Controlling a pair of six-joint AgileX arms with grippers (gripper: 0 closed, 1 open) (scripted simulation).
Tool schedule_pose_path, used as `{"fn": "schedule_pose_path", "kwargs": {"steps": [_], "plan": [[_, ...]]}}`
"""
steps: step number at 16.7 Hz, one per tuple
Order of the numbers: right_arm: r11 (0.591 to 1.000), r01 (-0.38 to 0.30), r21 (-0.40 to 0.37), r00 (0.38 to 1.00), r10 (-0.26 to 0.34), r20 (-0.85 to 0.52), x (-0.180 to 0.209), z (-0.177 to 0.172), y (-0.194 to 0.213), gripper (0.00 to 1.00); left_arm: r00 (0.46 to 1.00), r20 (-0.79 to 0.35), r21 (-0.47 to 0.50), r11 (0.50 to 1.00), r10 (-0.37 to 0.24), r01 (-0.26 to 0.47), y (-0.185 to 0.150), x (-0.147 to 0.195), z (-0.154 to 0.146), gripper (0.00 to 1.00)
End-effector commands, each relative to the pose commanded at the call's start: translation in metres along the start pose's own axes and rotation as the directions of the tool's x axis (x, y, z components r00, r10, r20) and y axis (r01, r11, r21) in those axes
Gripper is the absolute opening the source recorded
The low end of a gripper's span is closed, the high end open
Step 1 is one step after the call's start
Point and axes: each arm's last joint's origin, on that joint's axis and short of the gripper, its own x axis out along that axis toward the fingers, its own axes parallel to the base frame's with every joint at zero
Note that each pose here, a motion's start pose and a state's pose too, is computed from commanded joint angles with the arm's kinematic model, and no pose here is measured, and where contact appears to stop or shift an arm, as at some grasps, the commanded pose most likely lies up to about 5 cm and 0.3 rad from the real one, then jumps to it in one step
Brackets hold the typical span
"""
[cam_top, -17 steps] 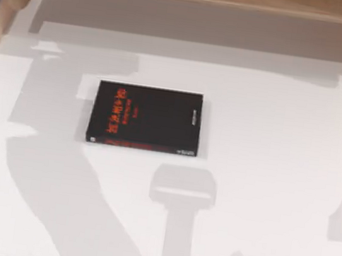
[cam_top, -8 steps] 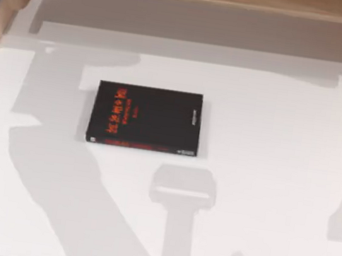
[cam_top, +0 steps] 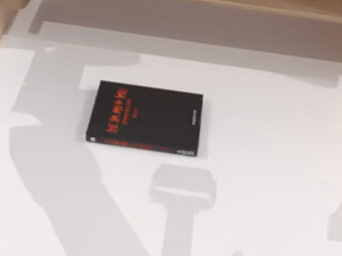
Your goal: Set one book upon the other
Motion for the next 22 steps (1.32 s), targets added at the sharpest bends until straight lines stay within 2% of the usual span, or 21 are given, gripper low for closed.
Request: {"fn": "schedule_pose_path", "kwargs": {"steps": [4, 5, 22], "plan": [[1.0, 0.0, 0.0, 1.0, 0.0, 0.0, 0.0, 0.0, 0.0, 1.0, 1.0, 0.0, 0.0, 1.0, 0.0, 0.0, 0.0, 0.0, 0.0, 0.02], [1.0, 0.0, 0.0, 1.0, 0.0, 0.0, 0.0, 0.0, 0.0, 1.0, 1.0, 0.0, 0.0, 1.0, 0.0, 0.0, 0.0, 0.0, 0.0, 0.0], [1.0, 0.0, 0.0, 1.0, 0.0, 0.0, 0.0, 0.0, 0.0, 1.0, 1.0, 0.002, 0.002, 1.0, 0.003, -0.003, 0.001, -0.011, 0.011, 0.0]]}}
